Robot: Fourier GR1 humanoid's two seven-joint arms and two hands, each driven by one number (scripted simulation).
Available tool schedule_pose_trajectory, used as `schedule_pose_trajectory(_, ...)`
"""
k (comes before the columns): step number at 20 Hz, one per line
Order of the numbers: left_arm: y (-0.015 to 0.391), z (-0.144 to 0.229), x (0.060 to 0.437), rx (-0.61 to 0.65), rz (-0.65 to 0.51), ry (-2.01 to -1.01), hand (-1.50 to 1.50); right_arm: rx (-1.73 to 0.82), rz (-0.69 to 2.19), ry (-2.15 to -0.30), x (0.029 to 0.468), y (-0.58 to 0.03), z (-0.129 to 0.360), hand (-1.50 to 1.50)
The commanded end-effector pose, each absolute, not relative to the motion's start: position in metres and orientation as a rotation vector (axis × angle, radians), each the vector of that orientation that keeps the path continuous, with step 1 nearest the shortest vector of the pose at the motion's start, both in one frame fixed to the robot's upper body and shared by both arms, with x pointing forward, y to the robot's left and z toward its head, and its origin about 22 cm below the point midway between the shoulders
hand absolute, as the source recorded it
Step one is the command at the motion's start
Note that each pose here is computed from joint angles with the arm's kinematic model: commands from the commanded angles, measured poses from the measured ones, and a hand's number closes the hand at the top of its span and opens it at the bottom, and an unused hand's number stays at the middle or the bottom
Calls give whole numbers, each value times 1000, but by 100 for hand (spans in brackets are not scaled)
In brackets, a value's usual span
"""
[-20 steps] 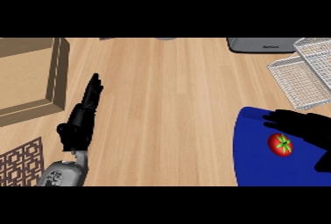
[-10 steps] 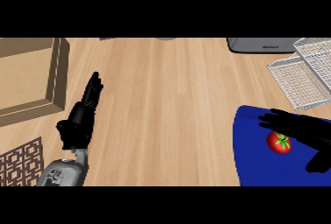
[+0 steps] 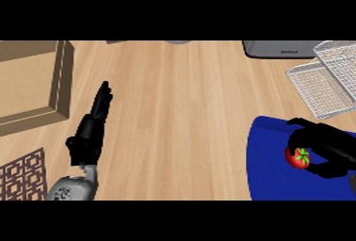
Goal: Pick the tomato from the tray and place it in the tiered basket
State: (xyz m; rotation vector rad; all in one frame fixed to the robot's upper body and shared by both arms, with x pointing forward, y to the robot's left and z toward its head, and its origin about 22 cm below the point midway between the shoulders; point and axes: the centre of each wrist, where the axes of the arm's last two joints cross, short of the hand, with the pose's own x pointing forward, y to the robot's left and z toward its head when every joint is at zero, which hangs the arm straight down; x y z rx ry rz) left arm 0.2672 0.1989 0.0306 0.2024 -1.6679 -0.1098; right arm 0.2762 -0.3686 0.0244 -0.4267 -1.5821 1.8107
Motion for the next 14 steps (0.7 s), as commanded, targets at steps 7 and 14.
schedule_pose_trajectory(7,201,23,266,203,-120,-1657,0,-820,1691,-1165,261,-411,25,150)
schedule_pose_trajectory(14,211,40,271,214,-96,-1661,0,-1119,1477,-957,249,-400,46,150)
